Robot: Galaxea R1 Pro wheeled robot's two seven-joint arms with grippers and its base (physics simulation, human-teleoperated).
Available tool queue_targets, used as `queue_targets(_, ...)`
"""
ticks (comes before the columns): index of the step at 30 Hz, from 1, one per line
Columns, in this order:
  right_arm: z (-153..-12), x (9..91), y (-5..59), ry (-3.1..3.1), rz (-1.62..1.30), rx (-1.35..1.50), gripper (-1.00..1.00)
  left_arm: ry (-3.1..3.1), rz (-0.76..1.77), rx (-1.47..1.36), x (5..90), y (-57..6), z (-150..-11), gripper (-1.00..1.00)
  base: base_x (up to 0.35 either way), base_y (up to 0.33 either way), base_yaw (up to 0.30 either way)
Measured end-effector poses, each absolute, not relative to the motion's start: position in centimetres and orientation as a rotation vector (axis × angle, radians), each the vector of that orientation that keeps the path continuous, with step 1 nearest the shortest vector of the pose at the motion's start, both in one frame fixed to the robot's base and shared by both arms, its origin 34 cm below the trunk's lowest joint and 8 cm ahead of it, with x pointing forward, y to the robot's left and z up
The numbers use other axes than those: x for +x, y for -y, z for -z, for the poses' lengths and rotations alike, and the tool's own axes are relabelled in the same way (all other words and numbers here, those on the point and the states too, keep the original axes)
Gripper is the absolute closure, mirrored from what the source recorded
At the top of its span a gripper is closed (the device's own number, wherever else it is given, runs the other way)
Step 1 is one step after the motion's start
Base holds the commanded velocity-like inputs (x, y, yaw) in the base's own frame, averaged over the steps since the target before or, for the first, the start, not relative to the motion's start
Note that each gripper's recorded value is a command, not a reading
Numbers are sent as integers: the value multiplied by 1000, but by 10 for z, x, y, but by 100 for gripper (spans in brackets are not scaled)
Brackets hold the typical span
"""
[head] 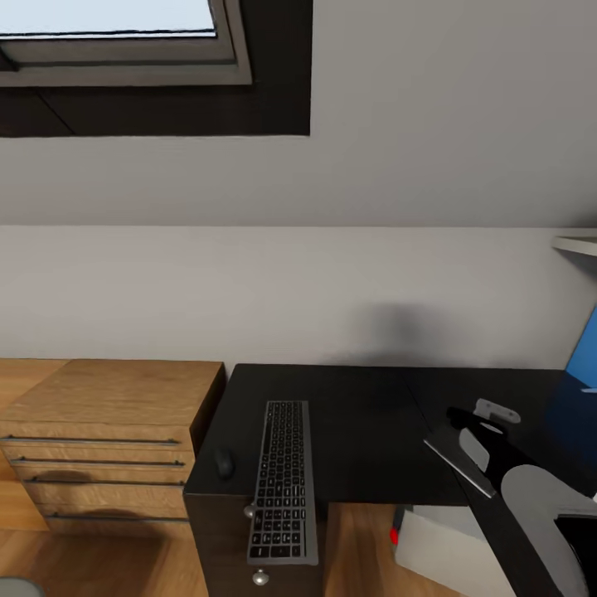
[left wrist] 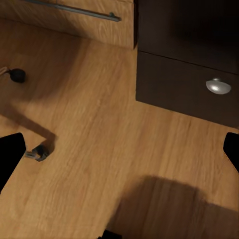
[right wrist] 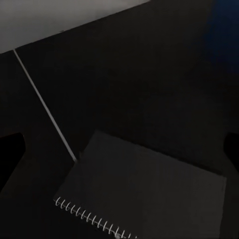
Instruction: In the bedroom, organize the workspace by keeping the computer under the desk, ensuring the monitor is on the desk, placing the keyboard on the desk next to the monitor, placing the mouse on the desk next to the keyboard, moving the folder from the swivel chair onto the desk next to the mouse, stacking the notebook on top of the folder with the pen on top of the notebook, and positioning the swivel chair next to the desk.
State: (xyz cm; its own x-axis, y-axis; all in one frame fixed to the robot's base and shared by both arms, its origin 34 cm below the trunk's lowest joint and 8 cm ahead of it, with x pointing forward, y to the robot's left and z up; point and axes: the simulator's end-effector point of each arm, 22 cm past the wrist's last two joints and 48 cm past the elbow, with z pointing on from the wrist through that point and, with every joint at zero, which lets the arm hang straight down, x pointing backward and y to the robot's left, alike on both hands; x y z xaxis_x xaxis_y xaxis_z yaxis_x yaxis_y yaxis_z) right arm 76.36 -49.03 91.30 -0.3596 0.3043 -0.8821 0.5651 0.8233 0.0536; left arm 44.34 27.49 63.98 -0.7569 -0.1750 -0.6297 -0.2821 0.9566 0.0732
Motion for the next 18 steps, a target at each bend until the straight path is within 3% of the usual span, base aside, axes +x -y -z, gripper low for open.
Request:
queue_targets(11, -908, 759, 497, -2002, 322, 656, -100, -2444, -218, -313, 444, -275, -640, -100, 86, 0, 0)
queue_targets(18, -902, 753, 502, -2045, 324, 660, -100, -2443, -216, -311, 444, -274, -640, -100, 243, 0, 0)
